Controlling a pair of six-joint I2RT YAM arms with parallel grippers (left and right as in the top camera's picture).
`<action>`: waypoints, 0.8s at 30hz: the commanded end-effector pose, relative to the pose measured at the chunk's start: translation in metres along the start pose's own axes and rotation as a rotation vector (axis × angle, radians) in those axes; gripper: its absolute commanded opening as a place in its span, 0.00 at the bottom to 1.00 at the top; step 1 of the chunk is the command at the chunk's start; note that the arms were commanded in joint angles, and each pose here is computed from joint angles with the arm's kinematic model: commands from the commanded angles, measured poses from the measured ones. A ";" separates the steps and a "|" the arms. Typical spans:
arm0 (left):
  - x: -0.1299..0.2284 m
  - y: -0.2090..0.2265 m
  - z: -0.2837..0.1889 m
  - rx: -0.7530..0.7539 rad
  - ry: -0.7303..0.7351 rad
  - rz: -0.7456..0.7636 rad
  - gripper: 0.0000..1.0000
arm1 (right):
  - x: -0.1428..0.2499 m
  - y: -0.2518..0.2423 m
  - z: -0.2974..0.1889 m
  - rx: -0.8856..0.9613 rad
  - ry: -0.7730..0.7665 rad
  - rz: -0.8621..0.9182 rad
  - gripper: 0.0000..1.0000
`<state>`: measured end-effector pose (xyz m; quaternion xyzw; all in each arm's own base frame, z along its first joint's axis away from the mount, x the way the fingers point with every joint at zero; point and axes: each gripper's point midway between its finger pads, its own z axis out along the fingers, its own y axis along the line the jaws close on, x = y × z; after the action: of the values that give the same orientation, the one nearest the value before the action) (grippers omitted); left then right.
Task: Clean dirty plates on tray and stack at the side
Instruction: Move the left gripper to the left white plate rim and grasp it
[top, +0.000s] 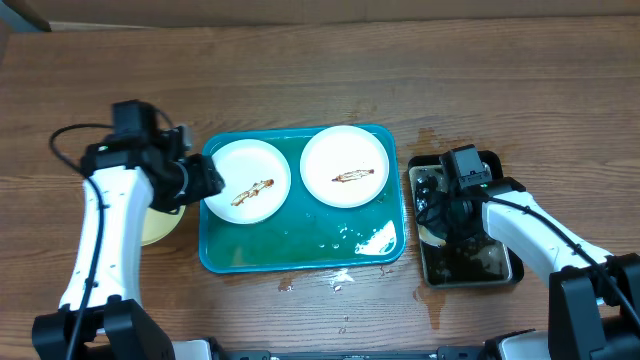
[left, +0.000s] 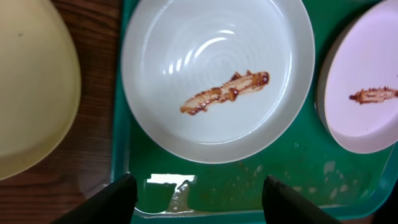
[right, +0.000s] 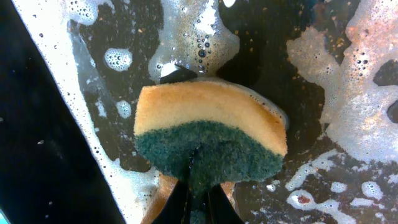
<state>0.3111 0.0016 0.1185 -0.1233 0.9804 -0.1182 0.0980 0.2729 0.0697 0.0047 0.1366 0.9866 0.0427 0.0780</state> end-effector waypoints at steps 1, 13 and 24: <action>0.008 -0.009 0.013 -0.074 0.031 0.098 0.59 | 0.010 -0.008 0.003 0.022 0.023 -0.004 0.04; 0.035 -0.053 0.080 -0.114 0.189 0.231 0.15 | 0.014 -0.010 0.003 0.033 0.042 -0.004 0.04; 0.078 -0.078 0.121 -0.037 0.396 0.237 0.08 | 0.016 -0.011 0.002 0.037 0.049 -0.004 0.04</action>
<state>0.2916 -0.0994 0.0182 0.0169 0.9951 -0.0793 -0.0558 0.2662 0.0678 0.0041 0.1371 0.9877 0.0370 0.0656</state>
